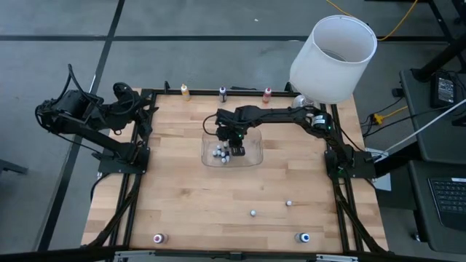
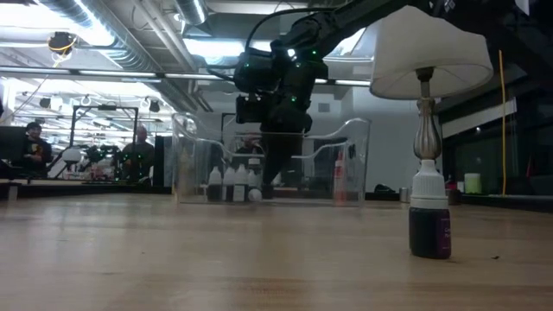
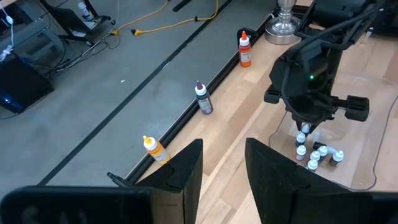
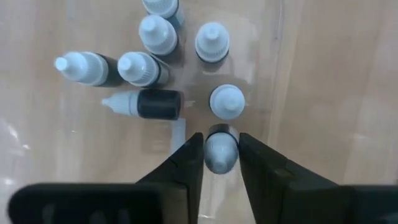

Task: Pick & Place food coloring
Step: Put the red food coloring bottle into the transparent bin

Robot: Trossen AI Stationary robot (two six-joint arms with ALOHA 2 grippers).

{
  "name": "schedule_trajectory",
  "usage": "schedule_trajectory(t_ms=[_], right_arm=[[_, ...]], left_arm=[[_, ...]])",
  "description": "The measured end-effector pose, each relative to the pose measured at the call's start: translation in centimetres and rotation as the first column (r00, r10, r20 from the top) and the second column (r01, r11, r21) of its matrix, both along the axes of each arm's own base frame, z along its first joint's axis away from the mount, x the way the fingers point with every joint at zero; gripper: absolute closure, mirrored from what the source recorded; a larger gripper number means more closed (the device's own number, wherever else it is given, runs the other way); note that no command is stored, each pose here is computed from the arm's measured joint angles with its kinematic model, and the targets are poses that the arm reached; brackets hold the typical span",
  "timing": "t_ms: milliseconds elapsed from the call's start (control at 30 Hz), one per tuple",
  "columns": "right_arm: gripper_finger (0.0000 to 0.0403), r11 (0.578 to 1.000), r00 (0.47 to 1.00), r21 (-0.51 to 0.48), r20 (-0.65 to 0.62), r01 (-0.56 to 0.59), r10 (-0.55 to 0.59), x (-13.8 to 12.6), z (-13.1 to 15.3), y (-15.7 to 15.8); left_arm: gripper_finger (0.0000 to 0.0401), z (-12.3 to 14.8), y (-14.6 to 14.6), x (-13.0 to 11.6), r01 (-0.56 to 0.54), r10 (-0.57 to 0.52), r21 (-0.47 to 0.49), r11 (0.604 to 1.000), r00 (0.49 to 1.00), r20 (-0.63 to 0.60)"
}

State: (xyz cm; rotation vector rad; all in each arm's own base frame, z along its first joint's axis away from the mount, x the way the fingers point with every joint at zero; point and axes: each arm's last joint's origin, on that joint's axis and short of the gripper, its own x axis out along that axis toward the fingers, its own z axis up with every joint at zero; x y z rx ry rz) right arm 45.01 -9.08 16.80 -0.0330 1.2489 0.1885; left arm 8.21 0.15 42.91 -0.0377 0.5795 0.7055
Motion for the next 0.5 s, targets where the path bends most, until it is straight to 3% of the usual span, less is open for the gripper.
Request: schedule_trajectory(t_ms=[233, 500], right_arm=[[0.0269, 1.0, 1.0, -0.011, -0.007, 0.009, -0.009, -0.03, -0.07, -0.03], [0.0265, 0.999, 1.0, -0.026, 0.002, 0.019, -0.019, 0.35, 0.76, 0.04]], left_arm=[[0.0285, 0.0, -0.01, 0.01, 0.0, 0.0, 0.0, 1.0, 1.0, 0.0], [0.0285, 0.0, 0.0, 0.0, 0.001, -0.001, -0.001, 1.0, 1.0, 0.0]])
